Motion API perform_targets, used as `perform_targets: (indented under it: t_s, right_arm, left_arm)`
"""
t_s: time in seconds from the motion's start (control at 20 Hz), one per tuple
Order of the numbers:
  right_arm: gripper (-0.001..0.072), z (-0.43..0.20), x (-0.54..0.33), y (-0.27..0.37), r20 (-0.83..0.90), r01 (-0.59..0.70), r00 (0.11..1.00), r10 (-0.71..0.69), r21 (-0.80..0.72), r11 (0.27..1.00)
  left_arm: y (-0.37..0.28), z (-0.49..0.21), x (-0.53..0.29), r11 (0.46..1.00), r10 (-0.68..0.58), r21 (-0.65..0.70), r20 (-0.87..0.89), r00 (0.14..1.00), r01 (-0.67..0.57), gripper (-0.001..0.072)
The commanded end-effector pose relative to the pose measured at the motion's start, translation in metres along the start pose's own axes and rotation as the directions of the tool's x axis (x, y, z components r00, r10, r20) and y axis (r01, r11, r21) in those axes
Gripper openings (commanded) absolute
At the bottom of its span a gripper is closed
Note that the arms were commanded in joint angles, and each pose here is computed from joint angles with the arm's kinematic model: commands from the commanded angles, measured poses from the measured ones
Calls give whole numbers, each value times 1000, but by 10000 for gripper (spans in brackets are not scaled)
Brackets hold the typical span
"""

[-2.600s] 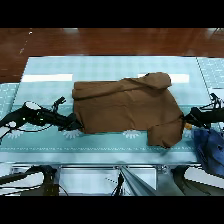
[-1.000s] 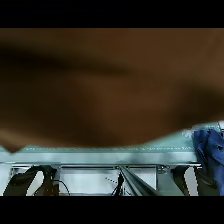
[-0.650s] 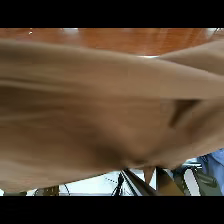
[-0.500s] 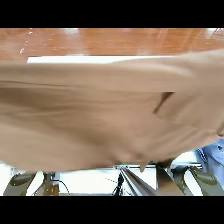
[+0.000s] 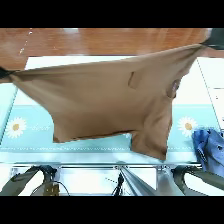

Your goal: Fold the shirts.

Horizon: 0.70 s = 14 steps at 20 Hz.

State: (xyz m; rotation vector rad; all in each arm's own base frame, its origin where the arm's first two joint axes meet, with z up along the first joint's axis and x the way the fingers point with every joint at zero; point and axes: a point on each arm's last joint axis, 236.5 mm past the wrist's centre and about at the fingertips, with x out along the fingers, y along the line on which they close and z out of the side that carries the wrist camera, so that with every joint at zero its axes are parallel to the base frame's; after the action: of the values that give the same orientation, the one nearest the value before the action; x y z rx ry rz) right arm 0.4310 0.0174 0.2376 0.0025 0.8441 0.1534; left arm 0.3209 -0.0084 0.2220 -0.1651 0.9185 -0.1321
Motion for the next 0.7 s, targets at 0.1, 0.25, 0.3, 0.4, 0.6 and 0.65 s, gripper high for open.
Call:
perform_targets:
  t_s: [0.1, 0.25, 0.3, 0.4, 0.6, 0.65]
  right_arm:
    - [22, 21, 131, -11, 24, -43, 999, 41, 66, 997]
    - [22, 15, 176, -20, 8, -36, 999, 36, 119, 992]
    - [22, 10, 190, -22, -2, -34, 999, 35, 134, 990]
    - [22, -2, 217, -26, -37, -29, 999, 35, 150, 988]
    - [22, -35, 254, -29, -134, -21, 990, 48, 195, 981]
    - [23, -42, 260, -29, -154, -19, 987, 51, 204, 979]
  left_arm:
    - [19, 31, 139, 990, -114, -92, -41, 993, 110, 16]
    - [32, 37, 201, 981, -143, -135, -36, 989, 137, 17]
    - [34, 37, 217, 979, -154, -143, -38, 987, 147, 17]
    - [39, 28, 246, 972, -171, -174, -67, 983, 158, 18]
    - [46, 0, 288, 965, -183, -216, -152, 971, 148, 17]
    - [48, -6, 295, 964, -184, -223, -169, 968, 144, 17]
